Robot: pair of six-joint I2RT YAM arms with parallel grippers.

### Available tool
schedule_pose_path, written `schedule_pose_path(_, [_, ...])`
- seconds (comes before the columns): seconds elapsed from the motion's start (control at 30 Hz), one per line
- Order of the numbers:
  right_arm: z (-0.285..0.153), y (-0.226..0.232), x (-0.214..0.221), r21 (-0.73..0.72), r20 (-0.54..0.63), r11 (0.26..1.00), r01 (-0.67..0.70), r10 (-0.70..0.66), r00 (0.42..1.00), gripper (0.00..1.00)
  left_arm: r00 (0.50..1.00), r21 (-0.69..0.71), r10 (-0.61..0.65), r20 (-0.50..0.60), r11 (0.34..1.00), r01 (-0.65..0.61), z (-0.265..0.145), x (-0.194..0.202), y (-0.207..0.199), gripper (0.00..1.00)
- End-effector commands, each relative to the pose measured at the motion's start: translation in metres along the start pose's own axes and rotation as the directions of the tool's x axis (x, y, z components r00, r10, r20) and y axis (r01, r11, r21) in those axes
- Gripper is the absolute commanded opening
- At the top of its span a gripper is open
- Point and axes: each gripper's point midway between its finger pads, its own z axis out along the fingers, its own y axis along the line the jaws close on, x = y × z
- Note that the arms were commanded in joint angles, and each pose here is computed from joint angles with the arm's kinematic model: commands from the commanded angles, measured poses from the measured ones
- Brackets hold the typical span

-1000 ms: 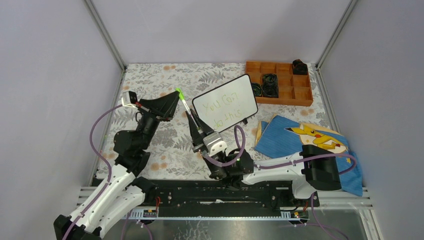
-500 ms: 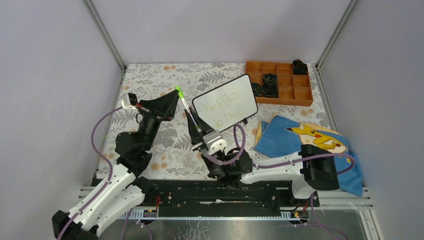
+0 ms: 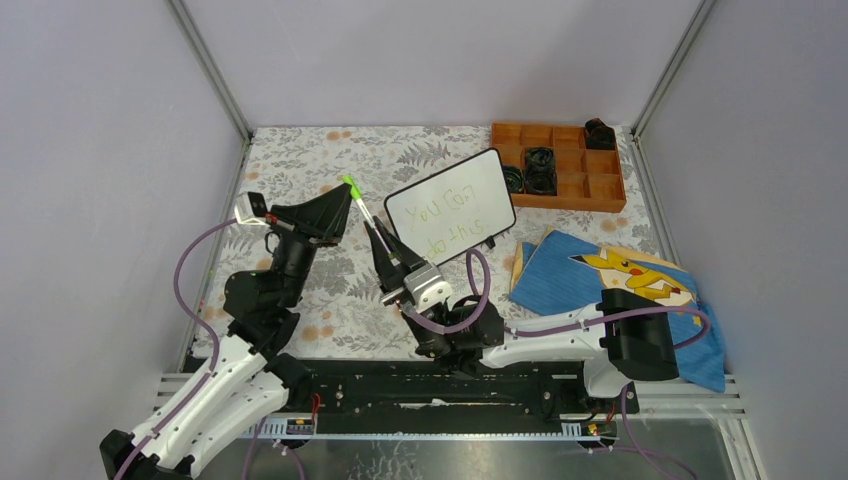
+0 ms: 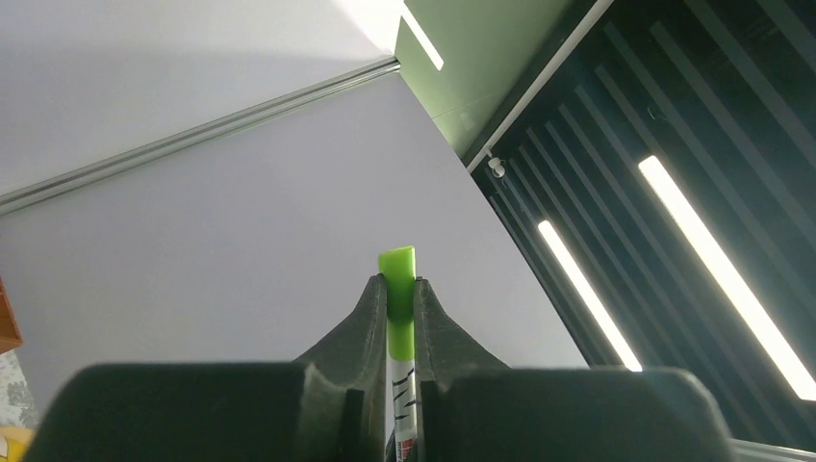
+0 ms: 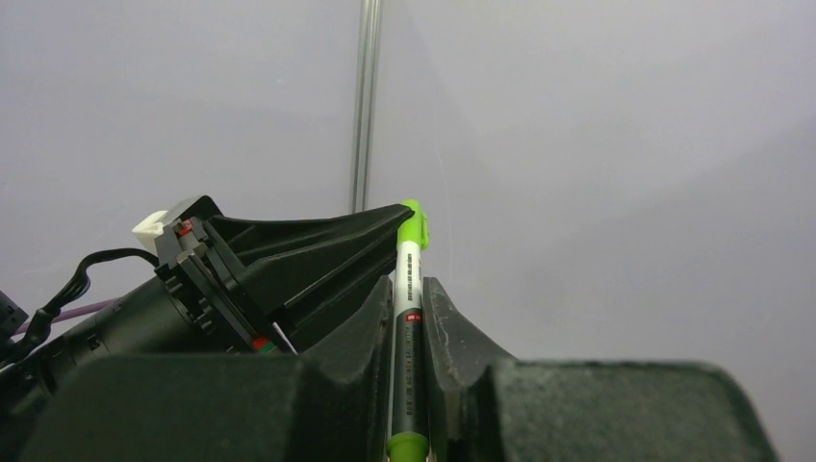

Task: Write a sentence on the whiteboard
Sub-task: Close the whiteboard marker at the center of the board.

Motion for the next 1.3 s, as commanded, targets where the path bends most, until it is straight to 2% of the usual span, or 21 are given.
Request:
schedule_pose_path(0.0, [0.019,-0.043,-0.034,0.12,0.125,0.99,-0.08,0.065,0.99,0.0,0.964,-0.033,0.011,-0.266,0.999,-0.021,-0.019,0.052,0.014,0.15])
schedule_pose_path(0.3, [0.018,-0.042,-0.032,0.12,0.119,0.991,-0.066,0.051,0.992,0.0,0.962,-0.027,0.022,-0.271,0.999,-0.03,-0.018,0.053,0.012,0.2])
schedule_pose_path(0.43, [0.019,-0.041,-0.032,0.116,0.124,0.991,-0.066,0.052,0.991,0.0,0.953,-0.008,0.032,-0.3,0.999,-0.036,-0.017,0.058,0.008,0.03])
schedule_pose_path(0.53, [0.019,-0.041,-0.032,0.113,0.124,0.991,-0.067,0.053,0.991,0.0,0.956,-0.007,0.035,-0.292,0.999,-0.038,-0.017,0.056,0.007,0.01])
schedule_pose_path(0.6, [0.017,-0.041,-0.032,0.112,0.121,0.991,-0.068,0.054,0.991,0.0,0.959,-0.012,0.038,-0.281,0.999,-0.044,-0.018,0.054,0.008,0.08])
schedule_pose_path(0.83, [0.018,-0.044,-0.034,0.117,0.123,0.99,-0.074,0.059,0.991,0.0,0.953,0.001,0.051,-0.299,0.999,-0.053,-0.021,0.057,0.008,0.54])
schedule_pose_path(0.93, [0.018,-0.044,-0.035,0.117,0.126,0.99,-0.074,0.059,0.99,0.0,0.951,0.012,0.06,-0.303,0.998,-0.06,-0.022,0.057,0.005,0.68])
schedule_pose_path(1.07, [0.012,-0.05,-0.039,0.113,0.133,0.988,-0.102,0.086,0.987,0.0,0.957,0.009,0.104,-0.273,0.994,-0.105,-0.021,0.051,0.002,0.79])
schedule_pose_path(1.27, [-0.003,-0.052,-0.043,0.041,0.101,0.988,-0.149,0.144,0.984,0.0,0.95,-0.012,0.248,-0.19,0.967,-0.255,-0.012,0.031,-0.013,0.85])
